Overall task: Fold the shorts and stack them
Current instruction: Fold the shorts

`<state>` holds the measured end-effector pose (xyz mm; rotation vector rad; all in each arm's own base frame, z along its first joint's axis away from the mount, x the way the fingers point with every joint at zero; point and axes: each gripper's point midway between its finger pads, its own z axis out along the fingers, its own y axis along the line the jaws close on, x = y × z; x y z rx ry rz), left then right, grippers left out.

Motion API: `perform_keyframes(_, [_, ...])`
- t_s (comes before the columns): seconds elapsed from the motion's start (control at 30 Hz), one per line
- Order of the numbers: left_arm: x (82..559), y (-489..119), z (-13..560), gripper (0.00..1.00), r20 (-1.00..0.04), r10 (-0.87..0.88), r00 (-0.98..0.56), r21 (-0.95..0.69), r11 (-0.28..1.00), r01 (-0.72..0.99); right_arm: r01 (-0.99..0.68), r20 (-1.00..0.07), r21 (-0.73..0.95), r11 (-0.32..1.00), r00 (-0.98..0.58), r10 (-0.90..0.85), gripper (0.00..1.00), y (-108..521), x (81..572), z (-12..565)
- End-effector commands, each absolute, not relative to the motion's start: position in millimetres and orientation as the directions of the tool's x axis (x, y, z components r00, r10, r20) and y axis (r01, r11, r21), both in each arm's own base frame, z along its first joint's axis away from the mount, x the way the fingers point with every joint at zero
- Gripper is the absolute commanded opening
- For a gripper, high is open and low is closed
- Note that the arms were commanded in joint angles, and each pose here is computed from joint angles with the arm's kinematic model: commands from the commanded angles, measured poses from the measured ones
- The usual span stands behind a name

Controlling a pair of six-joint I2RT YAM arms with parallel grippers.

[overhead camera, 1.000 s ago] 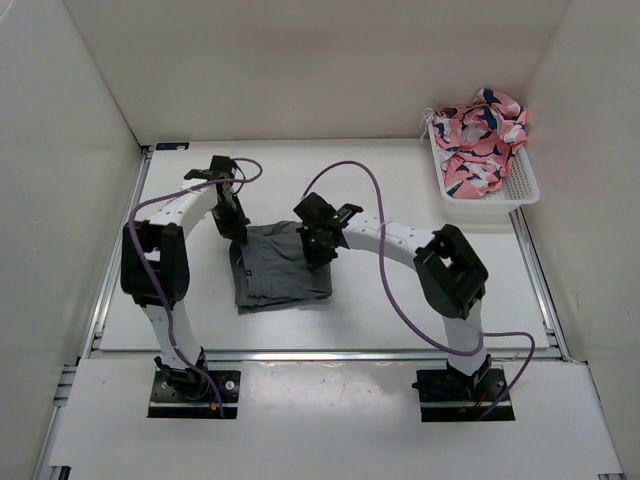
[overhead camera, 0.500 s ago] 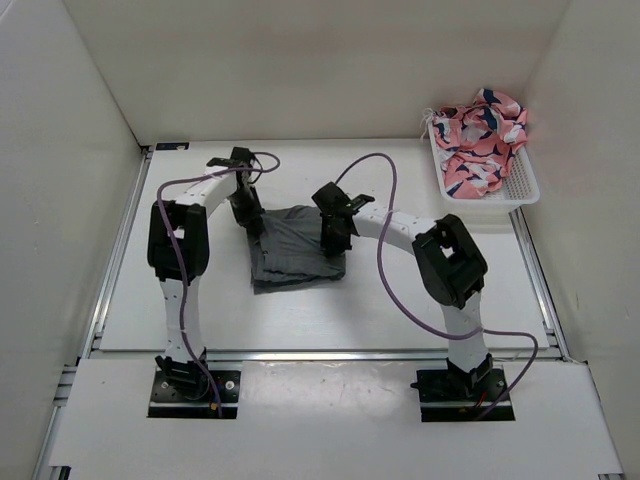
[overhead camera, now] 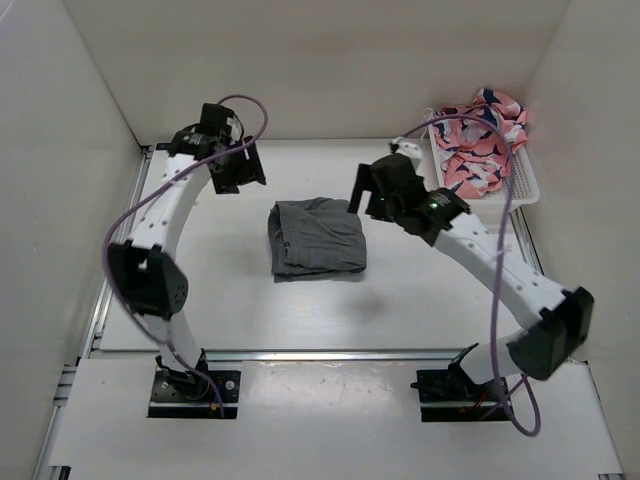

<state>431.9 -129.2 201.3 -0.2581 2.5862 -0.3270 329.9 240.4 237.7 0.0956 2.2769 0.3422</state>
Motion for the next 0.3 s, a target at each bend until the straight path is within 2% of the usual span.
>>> perform_keyframes(0.0, [382, -109, 249, 0.8, -0.543, -0.253, -0.801, -0.303, 0.948, -0.095, 0.102, -0.731, 0.082, 0.991, -0.67, 0.129, 1.0, 173, 311, 216])
perform_keyframes(0.1, [346, -88, 268, 0.8, -0.614, -0.283, -0.737, -0.306, 0.946, -0.108, 0.156, -0.749, 0.04, 0.987, -0.649, 0.133, 1.0, 139, 294, 216])
perform_keyframes(0.13, [332, -77, 250, 0.8, -0.592, -0.299, -0.748, -0.288, 0.946, -0.15, 0.166, -0.759, 0.037, 0.985, -0.636, 0.136, 1.0, 129, 285, 222])
perform_keyframes(0.2, [307, -65, 259, 0.8, -0.632, -0.312, -0.709, -0.283, 0.945, -0.163, 0.169, -0.757, 0.0, 0.986, -0.644, 0.111, 1.0, 116, 274, 213])
perform_keyframes(0.27, [290, -56, 245, 0.8, -0.619, -0.343, -0.707, -0.278, 0.937, -0.212, 0.186, -0.764, 0.0, 0.983, -0.634, 0.12, 1.0, 103, 266, 213])
